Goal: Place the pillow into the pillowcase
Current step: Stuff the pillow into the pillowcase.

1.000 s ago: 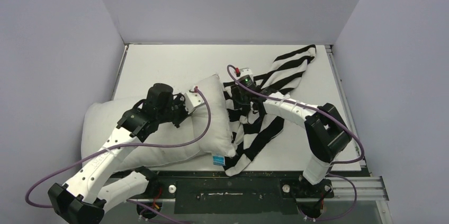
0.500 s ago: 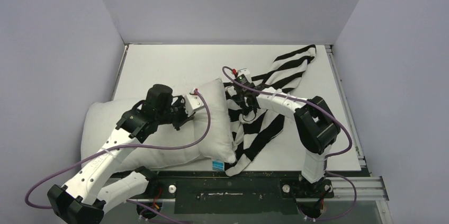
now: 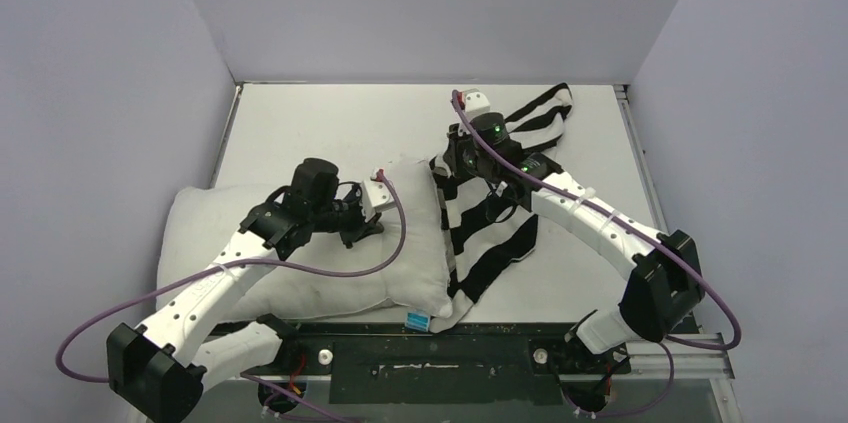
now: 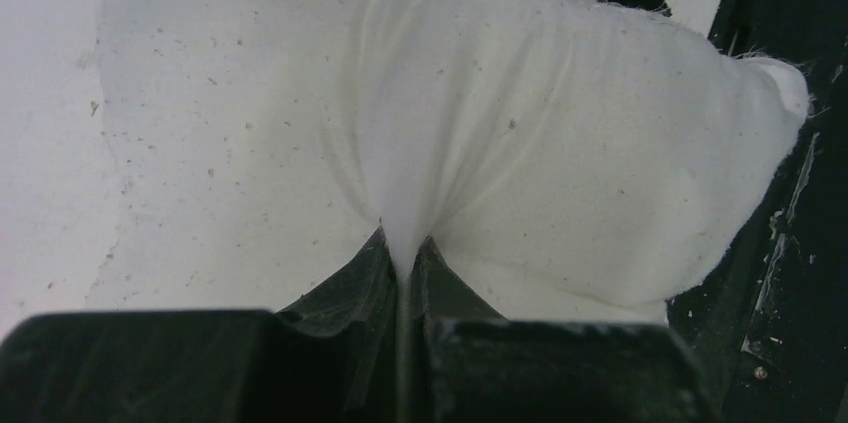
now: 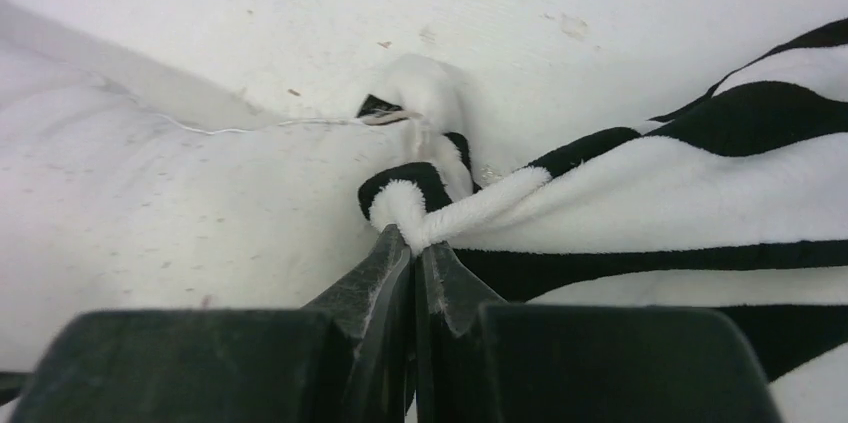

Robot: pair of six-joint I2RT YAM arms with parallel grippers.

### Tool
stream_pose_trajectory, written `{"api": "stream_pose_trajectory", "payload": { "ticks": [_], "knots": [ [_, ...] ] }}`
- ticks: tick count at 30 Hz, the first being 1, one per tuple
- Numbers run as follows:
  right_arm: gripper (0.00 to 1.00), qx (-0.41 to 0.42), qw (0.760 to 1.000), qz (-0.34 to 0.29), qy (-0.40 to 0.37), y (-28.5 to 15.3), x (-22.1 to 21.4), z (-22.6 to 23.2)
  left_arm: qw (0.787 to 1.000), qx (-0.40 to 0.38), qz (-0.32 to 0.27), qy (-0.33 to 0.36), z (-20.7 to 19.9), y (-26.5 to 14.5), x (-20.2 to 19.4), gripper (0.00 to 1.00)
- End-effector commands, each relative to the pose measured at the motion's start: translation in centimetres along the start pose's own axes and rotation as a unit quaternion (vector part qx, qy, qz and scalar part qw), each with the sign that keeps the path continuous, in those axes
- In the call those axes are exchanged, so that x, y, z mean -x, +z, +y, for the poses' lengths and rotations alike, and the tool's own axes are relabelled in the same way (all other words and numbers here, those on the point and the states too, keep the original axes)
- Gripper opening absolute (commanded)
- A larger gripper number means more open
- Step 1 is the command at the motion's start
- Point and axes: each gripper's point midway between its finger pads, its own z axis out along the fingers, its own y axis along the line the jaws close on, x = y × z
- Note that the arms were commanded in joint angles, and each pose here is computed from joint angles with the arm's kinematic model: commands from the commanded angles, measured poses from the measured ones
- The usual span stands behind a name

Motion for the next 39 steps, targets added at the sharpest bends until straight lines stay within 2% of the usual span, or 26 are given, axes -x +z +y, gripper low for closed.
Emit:
{"api": "stream_pose_trajectory", "payload": {
  "ticks": [1,6,14,19,24,27,31,35,39],
  "knots": [
    [0.00,0.111,0.993,-0.041,-0.005,-1.4,1.9,3.3,0.993,-0.041,-0.107,0.036,-1.1,0.6,4.2,0.00],
    [0.00,0.151,0.987,-0.056,-0.006,-3.0,2.4,4.2,0.991,-0.062,-0.103,0.052,-1.2,1.8,3.7,0.00],
    [0.00,0.071,0.994,-0.064,0.044,-2.6,3.1,-0.7,0.981,-0.128,-0.120,0.082,-4.7,0.0,4.5,0.00],
    [0.00,0.070,0.994,-0.073,0.047,-2.7,3.9,-1.1,0.977,-0.150,-0.112,0.103,-7.0,-0.6,4.3,0.00],
    [0.00,0.075,0.994,-0.069,0.045,-2.7,3.9,-0.9,0.975,-0.149,-0.115,0.115,-7.4,-0.7,4.5,0.00],
    [0.00,0.085,0.993,-0.069,0.045,-3.0,4.0,-0.6,0.980,-0.117,-0.111,0.113,-6.1,-0.4,4.7,0.00],
    [0.00,0.132,0.989,-0.059,0.041,-3.8,3.5,1.0,0.990,-0.012,-0.100,0.095,-1.9,1.2,4.7,0.00],
    [0.00,0.223,0.973,-0.036,0.040,-4.9,2.3,3.9,0.988,0.049,-0.128,0.077,1.2,2.9,6.0,0.00],
    [0.00,0.271,0.962,-0.022,0.041,-5.3,2.0,5.6,0.981,0.082,-0.161,0.073,3.4,3.5,7.9,0.00]
  ]
}}
